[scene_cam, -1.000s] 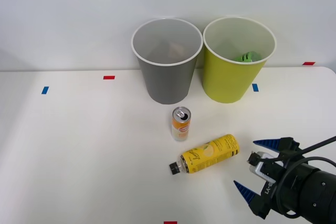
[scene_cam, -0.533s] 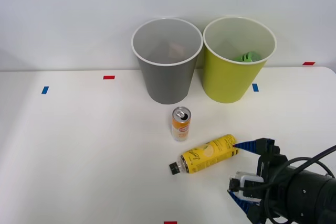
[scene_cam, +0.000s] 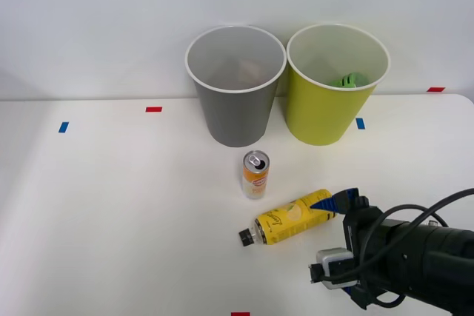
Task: Put cans in the gray bin, plastic bottles in the light green bin
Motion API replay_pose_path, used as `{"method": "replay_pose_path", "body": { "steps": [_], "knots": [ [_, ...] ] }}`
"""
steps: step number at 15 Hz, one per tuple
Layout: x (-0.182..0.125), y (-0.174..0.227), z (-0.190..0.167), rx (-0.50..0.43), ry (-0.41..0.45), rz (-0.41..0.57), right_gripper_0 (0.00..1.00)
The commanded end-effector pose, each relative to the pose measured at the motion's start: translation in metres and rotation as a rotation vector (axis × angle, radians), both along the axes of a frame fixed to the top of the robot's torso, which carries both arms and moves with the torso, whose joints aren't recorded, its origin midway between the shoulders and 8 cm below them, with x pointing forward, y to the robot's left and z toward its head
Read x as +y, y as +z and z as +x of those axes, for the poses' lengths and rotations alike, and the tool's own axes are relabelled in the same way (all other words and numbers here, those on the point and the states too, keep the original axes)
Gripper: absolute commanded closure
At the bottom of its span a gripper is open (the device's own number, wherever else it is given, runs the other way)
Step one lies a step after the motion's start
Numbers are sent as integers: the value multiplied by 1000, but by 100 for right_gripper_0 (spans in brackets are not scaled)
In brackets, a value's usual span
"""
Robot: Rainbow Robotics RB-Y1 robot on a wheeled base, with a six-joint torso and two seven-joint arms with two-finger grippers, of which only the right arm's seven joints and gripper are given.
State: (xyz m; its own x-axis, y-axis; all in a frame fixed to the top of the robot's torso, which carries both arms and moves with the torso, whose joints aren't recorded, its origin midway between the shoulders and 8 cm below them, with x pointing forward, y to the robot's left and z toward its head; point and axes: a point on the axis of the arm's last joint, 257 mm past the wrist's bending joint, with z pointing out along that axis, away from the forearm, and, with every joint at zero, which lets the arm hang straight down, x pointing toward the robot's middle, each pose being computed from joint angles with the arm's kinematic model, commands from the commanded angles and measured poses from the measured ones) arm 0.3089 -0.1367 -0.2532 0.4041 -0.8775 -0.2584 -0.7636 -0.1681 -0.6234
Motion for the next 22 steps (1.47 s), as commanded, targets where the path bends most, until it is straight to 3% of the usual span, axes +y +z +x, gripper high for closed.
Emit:
{"method": "replay_pose_path", "body": {
  "steps": [1,7,16,22],
  "knots": [
    [5,-11,-7,40,1,-74,0],
    [42,-18,-6,71,-5,-50,0],
    [47,-20,24,47,-41,-46,0],
    [49,-28,29,55,-82,-121,0]
  ]
}}
